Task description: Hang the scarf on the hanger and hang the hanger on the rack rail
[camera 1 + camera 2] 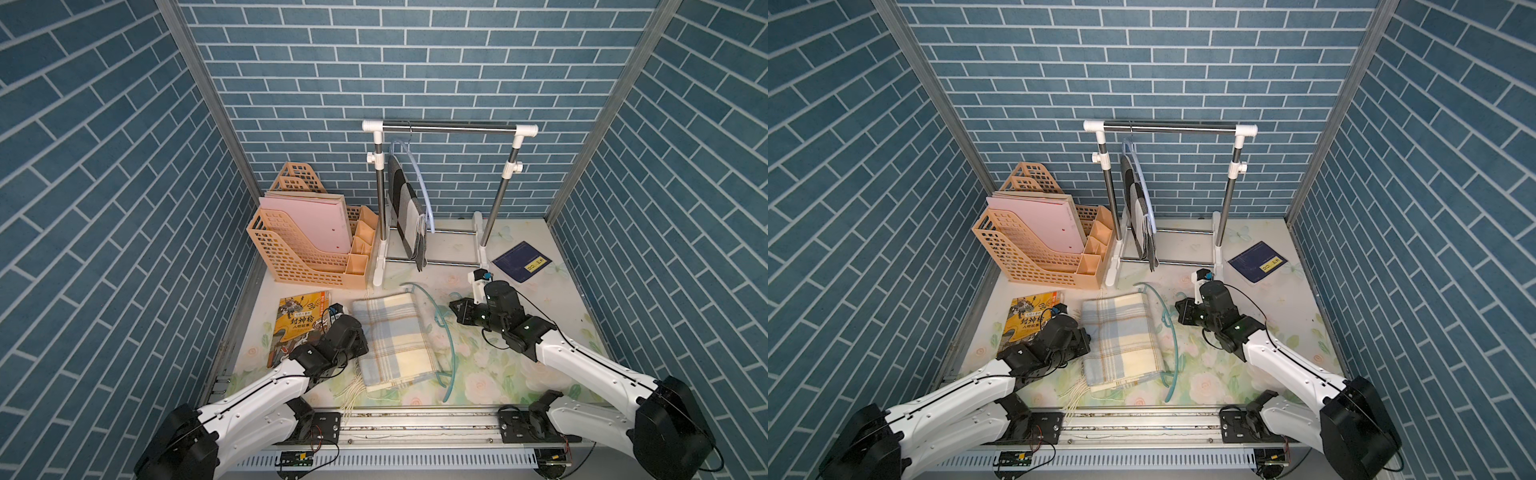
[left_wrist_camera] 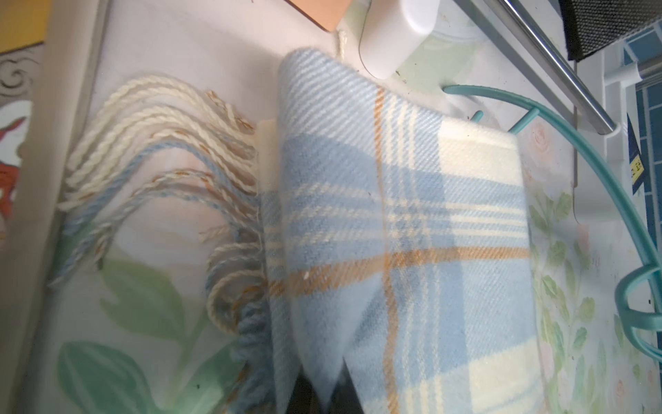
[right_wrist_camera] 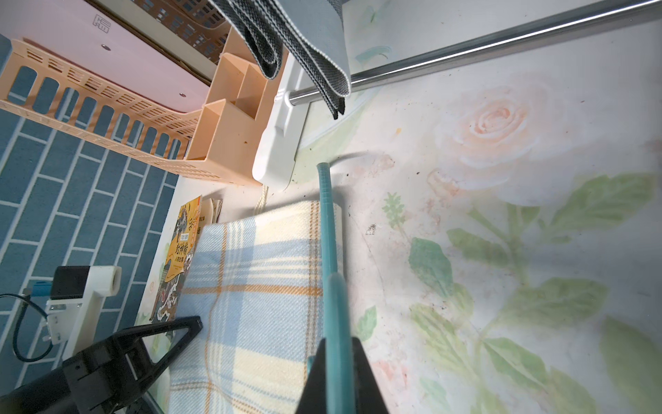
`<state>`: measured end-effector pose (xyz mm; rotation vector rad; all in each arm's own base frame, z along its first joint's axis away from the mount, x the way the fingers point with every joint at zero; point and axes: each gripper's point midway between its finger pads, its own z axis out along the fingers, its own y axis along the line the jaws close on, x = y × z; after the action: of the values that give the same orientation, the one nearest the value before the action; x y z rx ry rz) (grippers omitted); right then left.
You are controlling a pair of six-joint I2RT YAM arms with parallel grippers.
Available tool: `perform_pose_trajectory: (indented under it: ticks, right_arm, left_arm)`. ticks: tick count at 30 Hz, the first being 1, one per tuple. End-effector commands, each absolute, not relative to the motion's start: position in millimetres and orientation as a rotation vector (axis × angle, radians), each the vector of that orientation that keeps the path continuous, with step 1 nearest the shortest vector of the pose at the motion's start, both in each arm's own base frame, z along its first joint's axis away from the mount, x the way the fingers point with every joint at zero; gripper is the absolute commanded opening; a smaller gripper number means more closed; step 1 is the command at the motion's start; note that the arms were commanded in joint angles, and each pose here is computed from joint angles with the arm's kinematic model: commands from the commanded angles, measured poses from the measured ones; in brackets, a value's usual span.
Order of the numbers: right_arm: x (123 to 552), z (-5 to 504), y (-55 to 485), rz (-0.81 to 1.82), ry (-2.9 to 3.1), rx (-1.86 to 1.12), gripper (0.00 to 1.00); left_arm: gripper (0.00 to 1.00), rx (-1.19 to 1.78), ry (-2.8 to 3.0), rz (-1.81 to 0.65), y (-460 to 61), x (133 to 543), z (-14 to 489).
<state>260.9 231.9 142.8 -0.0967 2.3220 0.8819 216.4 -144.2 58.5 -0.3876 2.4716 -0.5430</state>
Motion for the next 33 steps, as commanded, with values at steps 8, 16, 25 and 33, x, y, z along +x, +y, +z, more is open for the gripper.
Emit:
perform_pose_trajectory:
  ticks: [8,16,25,33]
  right_arm:
    - [257.5,132.5,236.6,0.836,2.338,-0.154,0.00]
    - [258.6,139.8,242.2,0.867,2.307,-0.159,0.00]
    - [260.0,151.6,242.0,1.026,2.157,-0.009,0.00]
    - [260.1,164.5,243.8,1.152,2.020,0.079,0.00]
  left_arm:
    - [0.58,-0.453,2.543,-0.404,-125.2,209.5,29.8]
    - [0.86,-0.370,2.389,-0.522,-132.0,220.7,115.4]
    - [0.75,-0.284,2.309,-1.003,-200.4,225.2,114.5]
    - [0.53,-0.289,2.429,-0.979,-207.3,217.2,58.2]
